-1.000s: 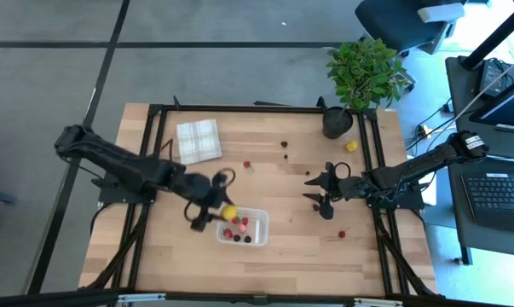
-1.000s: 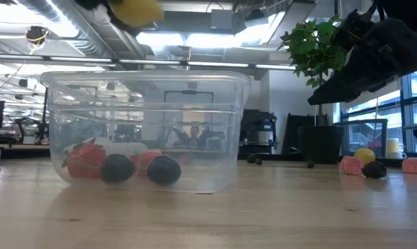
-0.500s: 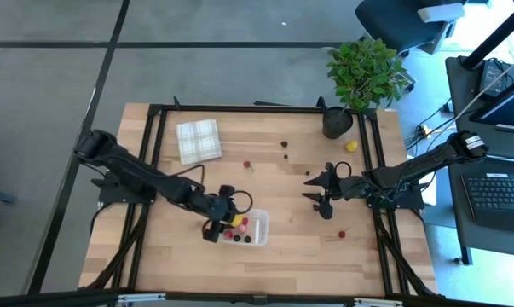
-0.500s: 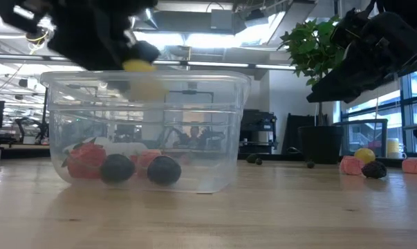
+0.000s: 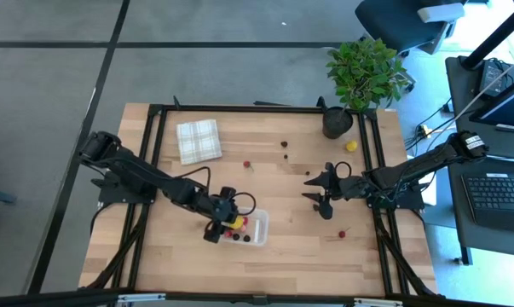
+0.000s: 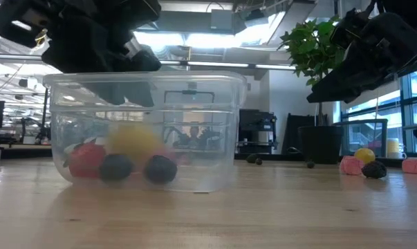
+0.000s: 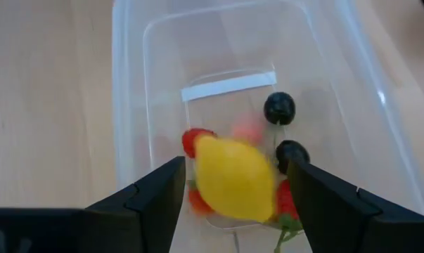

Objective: Pick and placing Produce into tupperware
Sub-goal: Put the left lemon into the transparent bin, then put the strawberry into the transparent bin

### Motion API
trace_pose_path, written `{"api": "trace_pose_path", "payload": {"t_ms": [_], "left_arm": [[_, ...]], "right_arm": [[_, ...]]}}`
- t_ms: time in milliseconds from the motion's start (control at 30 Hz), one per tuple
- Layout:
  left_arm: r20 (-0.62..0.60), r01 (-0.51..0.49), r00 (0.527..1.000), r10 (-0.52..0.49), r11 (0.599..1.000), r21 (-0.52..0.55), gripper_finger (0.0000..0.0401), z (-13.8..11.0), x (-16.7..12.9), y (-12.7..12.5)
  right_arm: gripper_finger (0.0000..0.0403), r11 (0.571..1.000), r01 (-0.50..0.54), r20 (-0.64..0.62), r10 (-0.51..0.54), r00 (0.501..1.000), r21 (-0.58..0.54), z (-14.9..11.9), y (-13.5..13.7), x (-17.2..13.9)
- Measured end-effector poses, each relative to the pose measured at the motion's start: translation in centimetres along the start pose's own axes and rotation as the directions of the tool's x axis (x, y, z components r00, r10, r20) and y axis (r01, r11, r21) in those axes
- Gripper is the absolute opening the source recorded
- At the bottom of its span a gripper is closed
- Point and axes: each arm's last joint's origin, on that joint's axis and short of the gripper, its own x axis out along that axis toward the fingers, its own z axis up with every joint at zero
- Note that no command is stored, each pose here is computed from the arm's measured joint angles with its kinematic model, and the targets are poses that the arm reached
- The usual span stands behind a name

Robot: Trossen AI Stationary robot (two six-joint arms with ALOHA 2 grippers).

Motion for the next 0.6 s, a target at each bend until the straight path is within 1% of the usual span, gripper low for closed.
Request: {"api": "trace_pose_path", "payload": {"t_ms": [133, 233, 433, 500, 600], "left_arm": [[0.027, 0.002, 1.000, -0.002, 1.000, -0.002, 0.0243, 0.3, -0.7, 0.0], [0.066, 0.004, 0.998, -0.004, 1.000, -0.005, 0.0243, 0.7, -1.8, 0.1], [0.197, -0.003, 0.980, 0.005, 1.000, -0.012, 0.0244, 1.7, -5.6, 0.6], [0.236, -0.031, 0.971, 0.026, 0.999, 0.016, 0.0244, 1.8, -6.9, 0.9], [0.287, -0.125, 0.952, 0.105, 0.991, 0.052, 0.0244, 2.0, -8.5, 1.3]], "right_arm": [[0.0198, 1.000, 0.000, 0.000, 0.000, 1.000, -0.001, 0.0, 0.0, 0.0], [0.0198, 1.000, 0.000, -0.001, 0.000, 1.000, -0.002, 0.0, 0.0, 0.0], [0.0198, 1.000, 0.000, -0.001, 0.000, 1.000, -0.002, 0.0, 0.0, 0.0], [0.0198, 1.000, 0.000, -0.001, 0.000, 1.000, -0.002, 0.0, 0.0, 0.0], [0.0198, 1.000, 0.001, -0.002, -0.001, 1.000, -0.001, 0.0, 0.0, 0.0]]}}
